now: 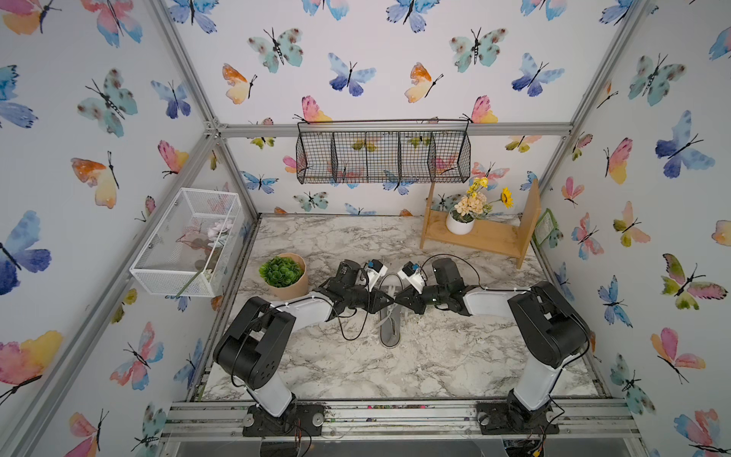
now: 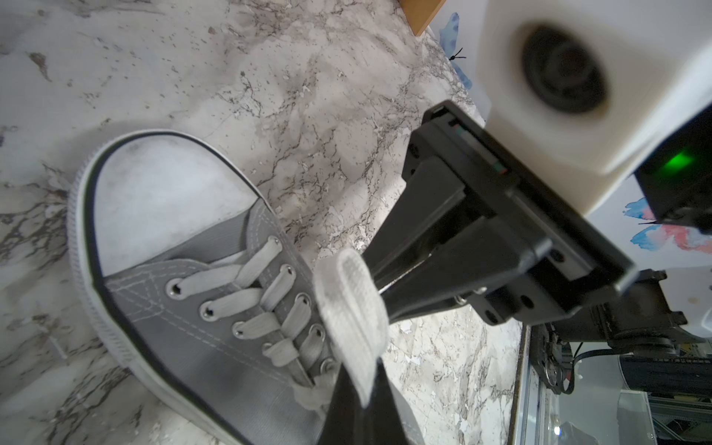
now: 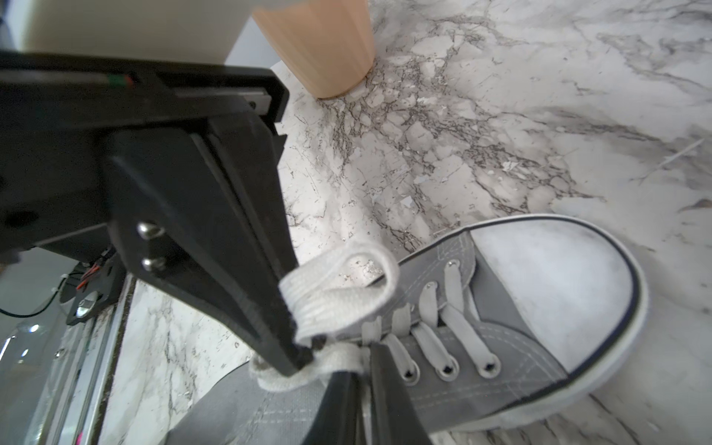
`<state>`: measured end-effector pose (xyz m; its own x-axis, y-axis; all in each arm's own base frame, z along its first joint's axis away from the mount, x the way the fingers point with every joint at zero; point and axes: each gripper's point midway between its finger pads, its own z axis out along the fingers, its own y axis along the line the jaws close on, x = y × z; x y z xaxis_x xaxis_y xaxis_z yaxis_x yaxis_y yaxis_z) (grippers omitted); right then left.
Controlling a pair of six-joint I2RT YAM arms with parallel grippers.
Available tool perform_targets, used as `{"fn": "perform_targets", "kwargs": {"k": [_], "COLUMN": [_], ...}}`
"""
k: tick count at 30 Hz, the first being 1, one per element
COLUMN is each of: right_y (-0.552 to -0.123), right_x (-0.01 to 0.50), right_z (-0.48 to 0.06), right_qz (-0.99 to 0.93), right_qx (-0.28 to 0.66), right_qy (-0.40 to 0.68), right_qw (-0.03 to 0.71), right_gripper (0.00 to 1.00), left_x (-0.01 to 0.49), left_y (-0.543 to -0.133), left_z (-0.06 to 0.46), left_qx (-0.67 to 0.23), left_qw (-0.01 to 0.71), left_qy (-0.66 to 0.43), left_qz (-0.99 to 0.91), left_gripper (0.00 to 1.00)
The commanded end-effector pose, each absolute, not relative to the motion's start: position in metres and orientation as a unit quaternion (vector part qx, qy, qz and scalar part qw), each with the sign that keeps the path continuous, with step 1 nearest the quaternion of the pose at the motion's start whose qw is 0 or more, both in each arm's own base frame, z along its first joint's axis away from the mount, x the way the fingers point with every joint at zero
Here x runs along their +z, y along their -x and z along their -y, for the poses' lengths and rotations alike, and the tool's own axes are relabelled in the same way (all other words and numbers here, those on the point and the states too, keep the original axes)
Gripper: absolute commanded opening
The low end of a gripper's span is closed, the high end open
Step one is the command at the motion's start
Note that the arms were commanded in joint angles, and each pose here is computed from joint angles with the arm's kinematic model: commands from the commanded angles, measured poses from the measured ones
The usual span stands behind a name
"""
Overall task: Tie the shoes
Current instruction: Cross the shoelace with the shoelace.
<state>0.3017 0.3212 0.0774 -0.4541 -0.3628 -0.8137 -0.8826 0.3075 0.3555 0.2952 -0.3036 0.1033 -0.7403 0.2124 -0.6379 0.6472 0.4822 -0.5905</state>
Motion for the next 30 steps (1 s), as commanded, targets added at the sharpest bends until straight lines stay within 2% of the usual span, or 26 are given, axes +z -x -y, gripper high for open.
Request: {"fn": "perform_targets", "kwargs": {"k": [1, 5, 13, 26, 30], "right_y": [-0.308, -0.312, -0.327, -0.332, -0.331], "right_x": [0.082, 0.084, 0.081, 0.068, 0.061], "right_z": [-0.317, -0.309, -0.285, -0.29, -0.298], "right_qz": [-0.758, -0.776, -0.828, -0.875, -0.88], "right_qx": [0.398, 0.377, 0.334, 0.233, 0.233], "right_qy": [0.39, 0.358, 0.22, 0.095, 0.106], "right_qw": [0.338, 0.357, 0.394, 0.414, 0.4], "right_gripper": [0.07, 0.02, 0.02, 0.02, 0.1], "left_x": [0.117, 0.119, 0.114, 0.102, 0.1], "left_y": [-0.293, -0.294, -0.29, -0.294, -0.297], "left_z": [0.309, 0.309, 0.313, 0.313, 0.312], "left_qx": [-0.452, -0.454, -0.458, -0.452, -0.448], "left_qw": [0.253, 0.254, 0.247, 0.241, 0.242], "left_qy": [-0.271, -0.265, -0.261, -0.24, -0.235], "left_qz": [-0.811, -0.812, -0.813, -0.825, -0.828], "left_gripper": [0.0, 0.0, 0.0, 0.0, 0.0]}}
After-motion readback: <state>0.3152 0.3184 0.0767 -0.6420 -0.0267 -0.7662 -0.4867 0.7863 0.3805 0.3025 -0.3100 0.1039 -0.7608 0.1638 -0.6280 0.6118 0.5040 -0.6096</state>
